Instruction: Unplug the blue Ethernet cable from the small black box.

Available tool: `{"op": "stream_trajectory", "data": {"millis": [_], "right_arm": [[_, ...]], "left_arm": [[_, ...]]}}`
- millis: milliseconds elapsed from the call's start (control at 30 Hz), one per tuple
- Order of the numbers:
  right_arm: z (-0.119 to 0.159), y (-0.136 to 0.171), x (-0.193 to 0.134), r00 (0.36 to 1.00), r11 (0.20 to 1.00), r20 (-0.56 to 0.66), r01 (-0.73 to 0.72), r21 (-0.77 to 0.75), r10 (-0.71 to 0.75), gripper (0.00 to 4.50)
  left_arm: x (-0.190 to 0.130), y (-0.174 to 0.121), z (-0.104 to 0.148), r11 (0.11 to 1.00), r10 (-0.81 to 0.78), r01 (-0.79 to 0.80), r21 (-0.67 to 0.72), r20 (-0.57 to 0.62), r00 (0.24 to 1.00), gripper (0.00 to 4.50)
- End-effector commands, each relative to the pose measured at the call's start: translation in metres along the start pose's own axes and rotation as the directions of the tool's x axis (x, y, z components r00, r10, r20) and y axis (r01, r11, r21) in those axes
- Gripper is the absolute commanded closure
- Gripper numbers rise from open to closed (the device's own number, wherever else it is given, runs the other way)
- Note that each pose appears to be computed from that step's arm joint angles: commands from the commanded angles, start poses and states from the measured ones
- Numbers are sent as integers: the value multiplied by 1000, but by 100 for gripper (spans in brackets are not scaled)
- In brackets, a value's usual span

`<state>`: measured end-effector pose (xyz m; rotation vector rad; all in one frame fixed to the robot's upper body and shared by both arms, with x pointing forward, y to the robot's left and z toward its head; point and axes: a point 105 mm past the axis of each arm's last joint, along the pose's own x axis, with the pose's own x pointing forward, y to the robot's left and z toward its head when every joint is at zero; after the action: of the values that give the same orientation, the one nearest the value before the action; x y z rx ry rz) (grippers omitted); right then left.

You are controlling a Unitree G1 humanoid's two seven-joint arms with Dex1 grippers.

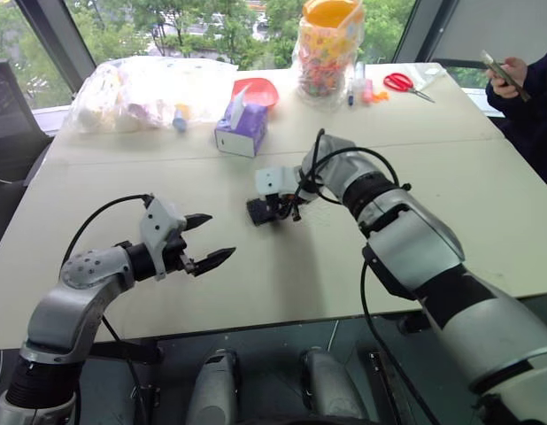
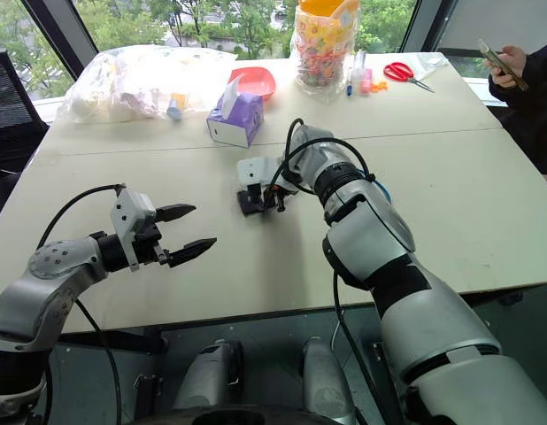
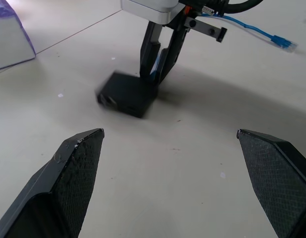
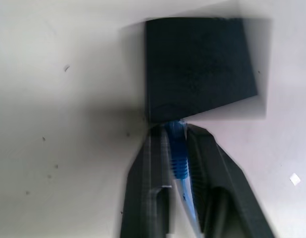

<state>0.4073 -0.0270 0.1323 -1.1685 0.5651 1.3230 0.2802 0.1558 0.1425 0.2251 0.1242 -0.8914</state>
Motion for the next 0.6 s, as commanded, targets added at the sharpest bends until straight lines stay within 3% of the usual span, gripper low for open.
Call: {"op": "stream_trajectory", "data": {"millis": [33, 133, 233, 367, 467, 533, 600], "right_arm": [[9, -4, -2, 999, 999, 25, 27, -35, -26, 447], [10, -18, -10, 987, 975, 50, 160, -152, -155, 447], [23, -28, -22, 932, 909, 214, 340, -241, -292, 447], [31, -26, -50, 705, 678, 466, 687, -262, -535, 447], [25, -11, -70, 536, 487, 523, 839, -242, -663, 447], [22, 4, -76, 449, 389, 541, 892, -229, -711, 447], [20, 22, -71, 422, 328, 545, 907, -266, -725, 447]], "left_arm": [[-2, 0, 10, 1000, 0, 0, 22, 31, 1000, 0], [0, 4, 12, 1000, -12, 12, 0, 42, 999, 0], [3, 11, 19, 999, -15, 18, -39, 70, 997, 0], [10, 19, 35, 992, -54, 67, -107, 120, 991, 0], [15, 22, 48, 982, -104, 126, -144, 151, 983, 0], [20, 22, 54, 974, -135, 161, -162, 162, 978, 0], [26, 20, 58, 966, -169, 197, -169, 164, 972, 0]]}}
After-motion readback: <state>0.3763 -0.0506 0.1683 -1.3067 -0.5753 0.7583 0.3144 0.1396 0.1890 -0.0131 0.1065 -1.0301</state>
